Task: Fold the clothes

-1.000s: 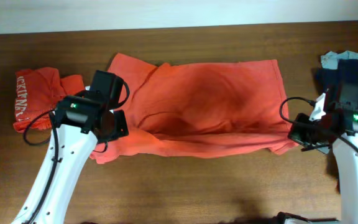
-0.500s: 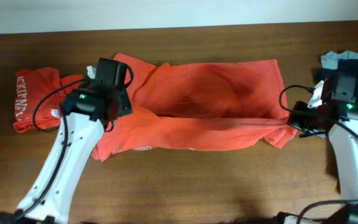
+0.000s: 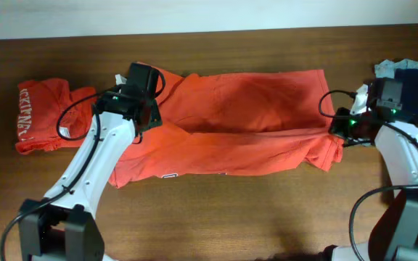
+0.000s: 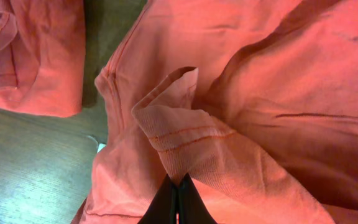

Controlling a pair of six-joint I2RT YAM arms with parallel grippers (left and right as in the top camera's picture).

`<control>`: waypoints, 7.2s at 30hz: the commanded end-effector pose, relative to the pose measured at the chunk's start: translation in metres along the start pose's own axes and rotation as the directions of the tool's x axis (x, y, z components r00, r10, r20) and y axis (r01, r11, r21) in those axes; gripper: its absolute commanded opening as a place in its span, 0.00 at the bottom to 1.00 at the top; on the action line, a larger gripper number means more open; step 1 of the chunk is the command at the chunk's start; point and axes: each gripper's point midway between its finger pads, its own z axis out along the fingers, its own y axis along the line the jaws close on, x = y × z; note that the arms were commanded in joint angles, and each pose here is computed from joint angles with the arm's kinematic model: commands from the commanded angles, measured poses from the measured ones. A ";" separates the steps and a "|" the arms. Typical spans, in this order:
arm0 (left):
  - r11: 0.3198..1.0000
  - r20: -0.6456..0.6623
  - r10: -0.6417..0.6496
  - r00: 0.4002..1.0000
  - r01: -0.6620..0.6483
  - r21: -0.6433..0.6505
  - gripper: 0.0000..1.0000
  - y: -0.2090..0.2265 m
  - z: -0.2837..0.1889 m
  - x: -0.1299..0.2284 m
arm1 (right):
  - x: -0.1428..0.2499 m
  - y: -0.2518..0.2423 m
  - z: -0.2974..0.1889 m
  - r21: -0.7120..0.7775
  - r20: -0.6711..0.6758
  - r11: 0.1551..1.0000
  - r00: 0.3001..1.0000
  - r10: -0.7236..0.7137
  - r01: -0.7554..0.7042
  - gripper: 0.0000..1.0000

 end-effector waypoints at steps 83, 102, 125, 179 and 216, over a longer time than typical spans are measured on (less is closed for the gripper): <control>0.977 0.088 0.197 0.976 -0.203 0.063 0.01 -0.063 0.208 -0.133 | -0.164 0.061 0.126 0.119 0.229 0.934 0.906 -0.355 0.336 0.72; 0.977 0.091 0.197 0.976 -0.203 0.064 0.01 -0.063 0.207 -0.134 | -0.151 0.041 0.167 0.162 0.189 0.941 0.926 -0.326 0.298 0.71; 0.978 0.096 0.194 0.976 -0.201 0.063 0.01 -0.063 0.208 -0.135 | -0.134 0.034 0.190 0.153 0.137 0.941 0.937 -0.322 0.301 0.09; 0.976 -0.309 0.214 0.926 -0.190 0.108 0.01 -0.028 0.041 -0.083 | -0.055 0.039 -0.039 -0.105 -0.444 0.991 0.887 -0.123 0.085 0.04; 0.961 -0.452 0.234 0.861 -0.275 -0.026 0.65 0.004 0.064 -0.047 | -0.015 -0.024 -0.004 -0.005 -0.569 0.999 0.821 0.038 -0.049 0.86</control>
